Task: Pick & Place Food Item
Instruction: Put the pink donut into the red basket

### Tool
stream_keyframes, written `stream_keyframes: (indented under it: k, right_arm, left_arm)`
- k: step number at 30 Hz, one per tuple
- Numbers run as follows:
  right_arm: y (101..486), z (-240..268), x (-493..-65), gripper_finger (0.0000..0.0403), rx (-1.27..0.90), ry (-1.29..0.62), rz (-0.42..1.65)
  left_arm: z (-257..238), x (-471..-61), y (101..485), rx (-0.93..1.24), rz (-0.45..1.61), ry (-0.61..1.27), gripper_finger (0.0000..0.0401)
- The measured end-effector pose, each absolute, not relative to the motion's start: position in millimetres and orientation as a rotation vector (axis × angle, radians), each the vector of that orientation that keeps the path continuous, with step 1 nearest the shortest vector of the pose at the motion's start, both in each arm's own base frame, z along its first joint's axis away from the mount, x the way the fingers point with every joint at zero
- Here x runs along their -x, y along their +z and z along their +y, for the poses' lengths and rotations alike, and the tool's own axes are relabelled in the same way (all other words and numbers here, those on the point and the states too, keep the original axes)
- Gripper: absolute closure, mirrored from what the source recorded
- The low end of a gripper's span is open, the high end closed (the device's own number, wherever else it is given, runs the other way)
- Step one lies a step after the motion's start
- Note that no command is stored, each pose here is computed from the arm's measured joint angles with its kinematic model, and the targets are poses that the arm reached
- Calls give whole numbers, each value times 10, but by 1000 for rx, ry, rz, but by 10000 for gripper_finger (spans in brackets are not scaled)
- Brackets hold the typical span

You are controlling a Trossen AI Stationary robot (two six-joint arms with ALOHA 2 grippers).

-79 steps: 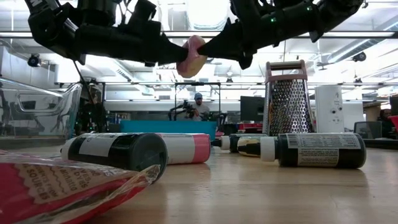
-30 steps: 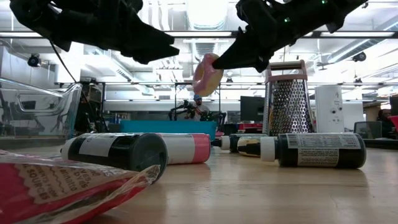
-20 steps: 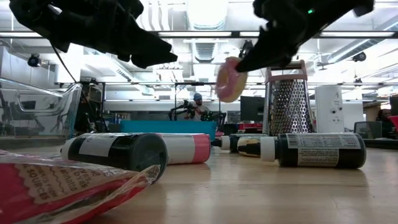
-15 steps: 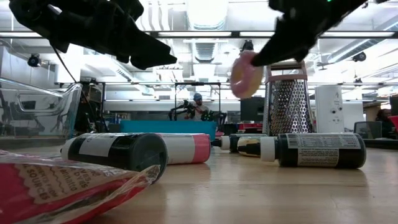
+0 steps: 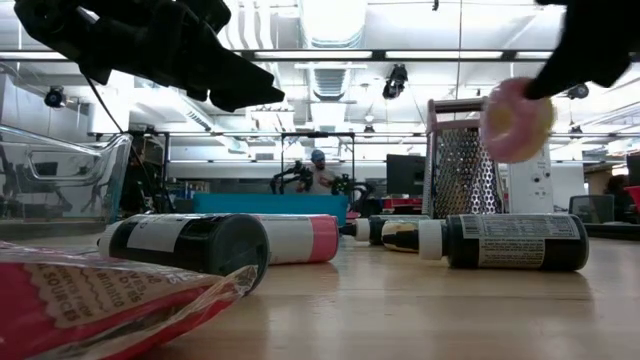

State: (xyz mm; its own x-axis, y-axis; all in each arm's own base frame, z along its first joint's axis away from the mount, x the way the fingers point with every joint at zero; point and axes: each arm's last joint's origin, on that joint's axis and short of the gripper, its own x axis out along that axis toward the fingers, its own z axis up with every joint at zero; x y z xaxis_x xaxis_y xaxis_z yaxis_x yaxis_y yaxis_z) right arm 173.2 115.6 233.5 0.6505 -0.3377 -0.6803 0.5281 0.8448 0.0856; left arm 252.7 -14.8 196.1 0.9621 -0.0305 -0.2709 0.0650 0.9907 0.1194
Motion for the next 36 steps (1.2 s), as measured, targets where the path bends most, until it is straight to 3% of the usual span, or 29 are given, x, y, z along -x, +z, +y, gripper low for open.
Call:
stream_keyframes:
  k: [16,36]
  right_arm:
    - [2588,1716,-1360,395,-425,-564,924]
    - [2305,2228,-1299,395,-537,-557,1064]
  left_arm:
    - [-148,-2527,1960,-129,272,-49,71]
    - [-148,-2529,1969,-134,264,-48,71]
